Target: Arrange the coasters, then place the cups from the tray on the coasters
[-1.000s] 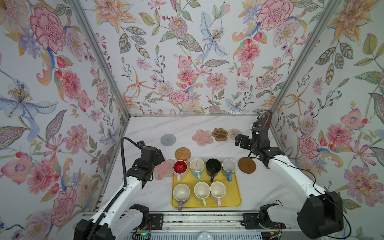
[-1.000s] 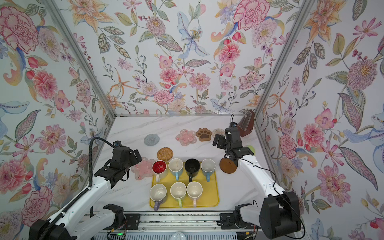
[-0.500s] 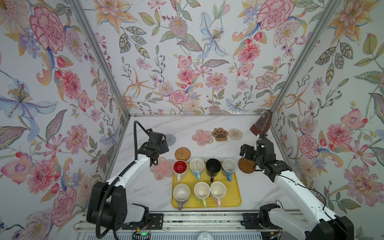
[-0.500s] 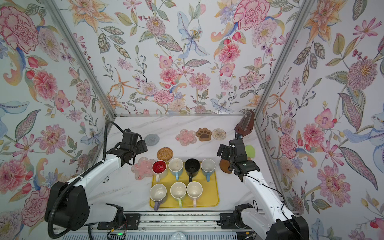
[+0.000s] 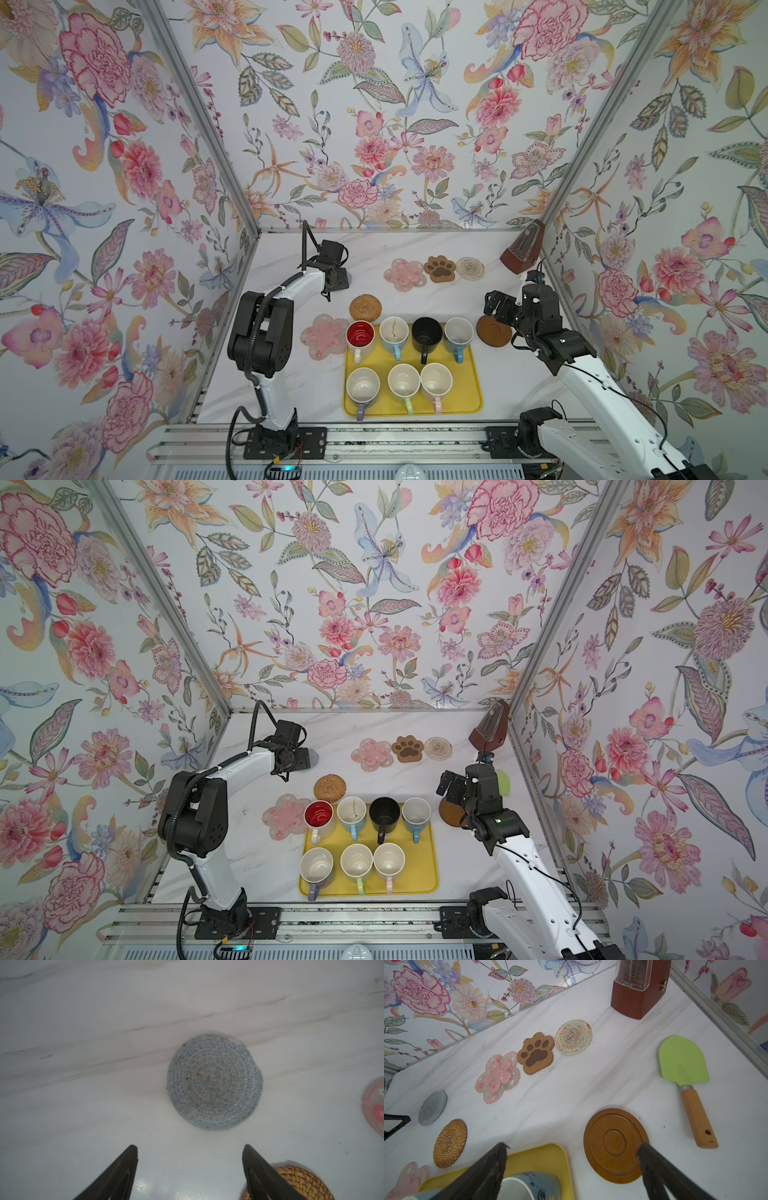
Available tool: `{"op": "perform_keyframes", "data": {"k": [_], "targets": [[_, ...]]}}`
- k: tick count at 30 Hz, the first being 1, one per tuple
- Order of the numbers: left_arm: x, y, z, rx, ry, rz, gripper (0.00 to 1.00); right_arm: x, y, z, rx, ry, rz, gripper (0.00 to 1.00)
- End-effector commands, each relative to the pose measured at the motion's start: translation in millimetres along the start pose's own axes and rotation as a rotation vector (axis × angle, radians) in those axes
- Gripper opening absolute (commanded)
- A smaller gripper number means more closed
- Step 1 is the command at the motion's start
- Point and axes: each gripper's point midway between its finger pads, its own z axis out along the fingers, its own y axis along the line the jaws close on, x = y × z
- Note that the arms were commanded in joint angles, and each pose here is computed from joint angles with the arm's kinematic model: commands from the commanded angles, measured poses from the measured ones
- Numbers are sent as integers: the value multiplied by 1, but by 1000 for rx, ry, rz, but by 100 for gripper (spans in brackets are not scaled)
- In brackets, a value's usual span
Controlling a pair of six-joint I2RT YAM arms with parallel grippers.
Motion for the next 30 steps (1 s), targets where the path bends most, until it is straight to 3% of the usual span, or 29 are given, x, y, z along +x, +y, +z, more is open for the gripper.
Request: {"op": "perform_keyframes", "data": {"k": [1, 19, 30], "targets": [[-4, -5, 8, 19, 30, 2, 78, 15, -8, 0, 12, 42, 19, 99], [6, -23, 49, 40, 112, -13, 66, 24, -20, 1, 36, 60, 26, 99], [21, -29, 59, 73, 142, -31, 65, 23, -23, 0, 46, 62, 28, 99]]}}
